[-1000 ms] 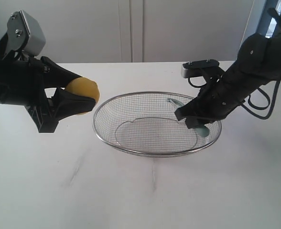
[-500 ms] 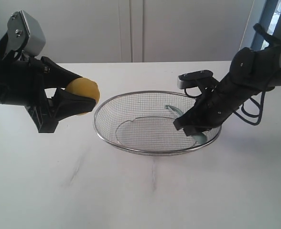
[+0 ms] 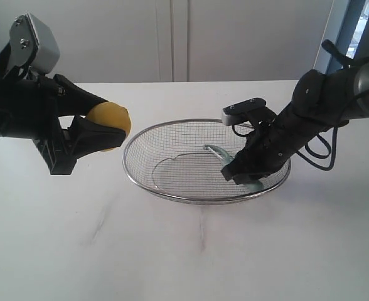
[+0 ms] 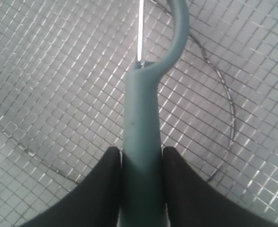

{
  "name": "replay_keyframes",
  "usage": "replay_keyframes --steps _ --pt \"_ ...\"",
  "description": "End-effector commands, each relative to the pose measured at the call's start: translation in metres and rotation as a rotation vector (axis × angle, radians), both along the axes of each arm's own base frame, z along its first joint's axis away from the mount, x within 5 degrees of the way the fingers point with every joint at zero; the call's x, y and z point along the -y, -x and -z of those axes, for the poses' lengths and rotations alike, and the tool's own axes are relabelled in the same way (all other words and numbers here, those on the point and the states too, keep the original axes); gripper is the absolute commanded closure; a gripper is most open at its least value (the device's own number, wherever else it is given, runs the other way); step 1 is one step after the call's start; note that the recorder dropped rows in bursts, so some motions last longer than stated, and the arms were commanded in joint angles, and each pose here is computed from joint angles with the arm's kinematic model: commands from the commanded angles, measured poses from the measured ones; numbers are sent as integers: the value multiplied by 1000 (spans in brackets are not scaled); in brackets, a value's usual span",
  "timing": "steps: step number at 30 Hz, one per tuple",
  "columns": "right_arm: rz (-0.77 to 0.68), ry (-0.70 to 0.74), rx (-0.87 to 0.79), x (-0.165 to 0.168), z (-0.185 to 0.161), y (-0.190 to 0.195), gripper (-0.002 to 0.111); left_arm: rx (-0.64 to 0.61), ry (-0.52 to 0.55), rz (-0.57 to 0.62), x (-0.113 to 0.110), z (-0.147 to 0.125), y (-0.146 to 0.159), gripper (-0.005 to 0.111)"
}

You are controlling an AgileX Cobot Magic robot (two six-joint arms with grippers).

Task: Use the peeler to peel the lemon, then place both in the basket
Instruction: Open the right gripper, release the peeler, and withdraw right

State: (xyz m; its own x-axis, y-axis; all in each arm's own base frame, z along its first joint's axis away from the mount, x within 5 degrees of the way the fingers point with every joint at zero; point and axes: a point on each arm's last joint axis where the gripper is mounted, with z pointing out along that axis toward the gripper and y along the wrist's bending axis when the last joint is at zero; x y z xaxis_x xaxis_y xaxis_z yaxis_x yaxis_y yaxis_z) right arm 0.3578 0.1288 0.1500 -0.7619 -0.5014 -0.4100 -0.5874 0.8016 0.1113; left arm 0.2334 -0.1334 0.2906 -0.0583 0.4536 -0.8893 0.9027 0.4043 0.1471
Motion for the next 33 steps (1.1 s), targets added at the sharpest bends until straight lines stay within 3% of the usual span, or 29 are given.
replay_keyframes --steps 1,5,9,15,22,26,33 --pt "-21 -6 11 -7 -3 1 74 -21 43 5 1 -2 3 107" --pt "-19 -7 11 -7 -3 1 59 -21 43 5 1 -2 3 107" --pt "-17 -9 24 -7 -6 1 51 -21 43 5 1 -2 3 107" --pt "-16 -30 93 -6 -32 2 50 -21 43 5 1 -2 3 107" --pt "24 -106 177 -4 -94 16 51 -21 43 5 1 -2 3 107" --pt "2 -140 227 0 -134 36 62 -21 43 5 1 -2 3 107" --pt "-11 -165 333 15 -199 84 108 -30 51 31 2 -2 5 107"
